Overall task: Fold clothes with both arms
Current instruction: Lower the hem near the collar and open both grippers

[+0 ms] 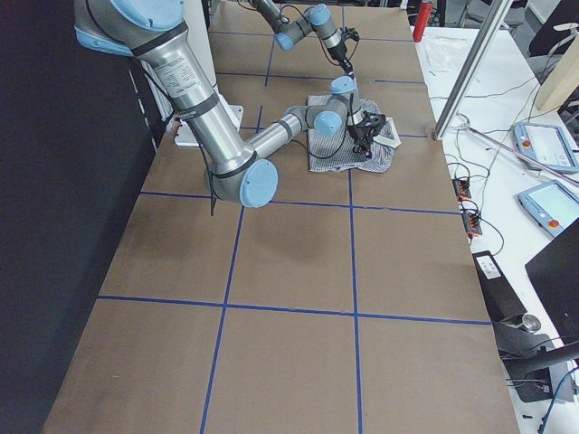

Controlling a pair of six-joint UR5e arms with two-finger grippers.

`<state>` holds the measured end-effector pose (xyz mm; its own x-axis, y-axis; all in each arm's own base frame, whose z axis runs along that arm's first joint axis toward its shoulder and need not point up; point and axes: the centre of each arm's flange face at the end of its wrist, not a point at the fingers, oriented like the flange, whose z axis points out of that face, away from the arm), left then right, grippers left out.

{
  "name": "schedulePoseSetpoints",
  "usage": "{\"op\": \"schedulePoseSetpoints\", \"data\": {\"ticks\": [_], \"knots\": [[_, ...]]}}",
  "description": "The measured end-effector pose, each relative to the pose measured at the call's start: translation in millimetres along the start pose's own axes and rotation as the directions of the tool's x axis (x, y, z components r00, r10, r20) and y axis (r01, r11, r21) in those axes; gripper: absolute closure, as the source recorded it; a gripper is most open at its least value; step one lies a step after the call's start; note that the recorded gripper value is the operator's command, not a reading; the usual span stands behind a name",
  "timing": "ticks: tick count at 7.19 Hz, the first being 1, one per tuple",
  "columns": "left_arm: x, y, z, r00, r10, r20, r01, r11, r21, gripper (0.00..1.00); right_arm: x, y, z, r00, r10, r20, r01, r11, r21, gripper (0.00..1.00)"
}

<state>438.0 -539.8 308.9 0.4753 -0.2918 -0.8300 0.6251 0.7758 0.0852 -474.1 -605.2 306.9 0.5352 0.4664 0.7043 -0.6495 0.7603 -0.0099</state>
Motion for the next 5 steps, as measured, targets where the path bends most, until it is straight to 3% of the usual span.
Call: {"op": "schedulePoseSetpoints", "data": {"ticks": [5], "knots": [[3, -3, 52, 0.999, 0.003, 0.033, -0.003, 1.000, 0.008, 1.00, -28, -27, 23, 0.999, -0.013, -0.053, 0.013, 1.000, 0.013, 1.00]]}}
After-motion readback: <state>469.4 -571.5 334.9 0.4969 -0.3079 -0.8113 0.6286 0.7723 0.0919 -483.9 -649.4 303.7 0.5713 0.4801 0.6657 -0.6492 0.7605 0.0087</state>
